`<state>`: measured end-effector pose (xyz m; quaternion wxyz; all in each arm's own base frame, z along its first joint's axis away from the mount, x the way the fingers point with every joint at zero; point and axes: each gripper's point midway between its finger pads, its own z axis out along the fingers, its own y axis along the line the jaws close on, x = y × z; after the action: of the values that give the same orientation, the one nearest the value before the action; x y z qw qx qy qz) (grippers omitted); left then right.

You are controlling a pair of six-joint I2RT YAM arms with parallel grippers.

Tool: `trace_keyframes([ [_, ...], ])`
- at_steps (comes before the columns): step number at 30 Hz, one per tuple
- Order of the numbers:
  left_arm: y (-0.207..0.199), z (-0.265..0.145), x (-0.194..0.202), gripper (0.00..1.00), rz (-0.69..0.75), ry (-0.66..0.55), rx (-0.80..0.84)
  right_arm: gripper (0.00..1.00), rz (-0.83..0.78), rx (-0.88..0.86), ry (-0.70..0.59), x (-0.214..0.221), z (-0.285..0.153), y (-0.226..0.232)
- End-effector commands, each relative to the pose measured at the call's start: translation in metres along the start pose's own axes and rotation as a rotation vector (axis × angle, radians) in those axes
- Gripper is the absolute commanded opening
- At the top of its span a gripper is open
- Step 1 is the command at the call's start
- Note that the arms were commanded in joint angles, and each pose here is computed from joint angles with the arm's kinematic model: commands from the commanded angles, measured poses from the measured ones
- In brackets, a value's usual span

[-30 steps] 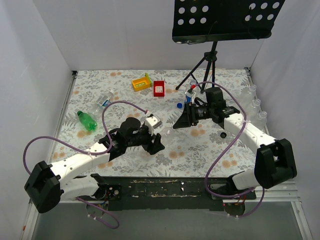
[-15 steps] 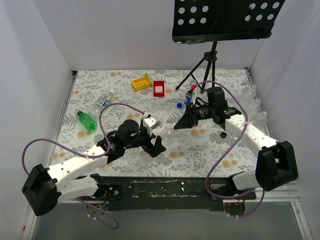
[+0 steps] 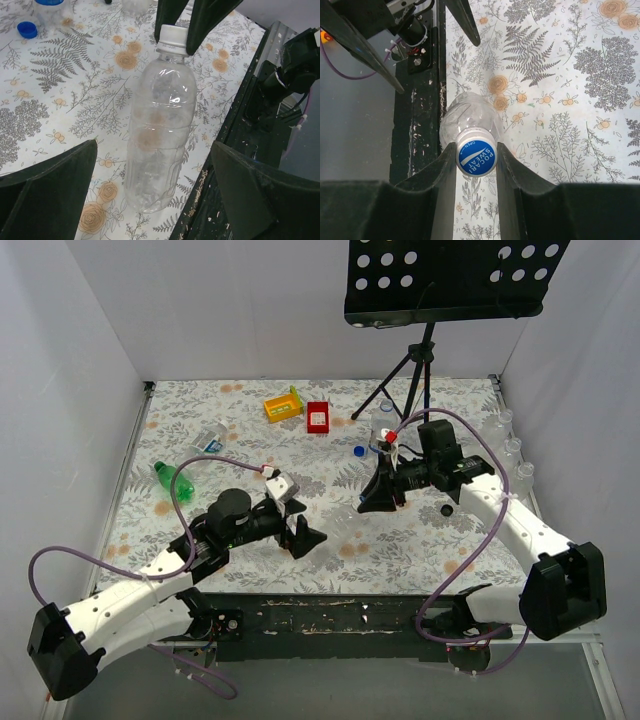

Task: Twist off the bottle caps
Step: Unscrew the bottle cap from the plastic bottle.

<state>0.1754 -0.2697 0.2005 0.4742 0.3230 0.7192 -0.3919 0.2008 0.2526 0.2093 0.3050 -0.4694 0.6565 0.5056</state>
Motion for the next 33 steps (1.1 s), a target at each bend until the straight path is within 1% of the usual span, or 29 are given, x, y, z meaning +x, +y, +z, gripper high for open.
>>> trace_keyframes([
  [1, -0.011, -0.007, 0.000, 0.98, 0.085, 0.000, 0.072, 0.01, -0.127, -0.003, 0.002, -0.009, -0.008, 0.009],
  [7, -0.020, -0.008, 0.005, 0.98, 0.147, 0.012, 0.146, 0.01, -0.150, -0.005, -0.005, -0.011, -0.010, 0.013],
  [12, -0.027, -0.002, 0.012, 0.98, 0.150, 0.027, 0.203, 0.01, -0.156, -0.013, -0.010, -0.010, -0.010, 0.017],
  [13, -0.028, 0.000, 0.006, 0.98, 0.161, 0.002, 0.214, 0.01, -0.156, -0.013, -0.010, -0.010, -0.010, 0.017],
  [19, -0.033, 0.008, 0.012, 0.98, 0.158, 0.021, 0.267, 0.01, -0.157, -0.019, -0.019, -0.010, -0.011, 0.019],
  [26, -0.040, 0.008, 0.019, 0.98, 0.176, 0.024, 0.324, 0.01, -0.151, -0.022, -0.025, -0.011, -0.011, 0.019],
  [33, -0.041, 0.007, 0.028, 0.98, 0.176, 0.027, 0.335, 0.01, -0.143, -0.026, -0.028, -0.010, -0.011, 0.020],
])
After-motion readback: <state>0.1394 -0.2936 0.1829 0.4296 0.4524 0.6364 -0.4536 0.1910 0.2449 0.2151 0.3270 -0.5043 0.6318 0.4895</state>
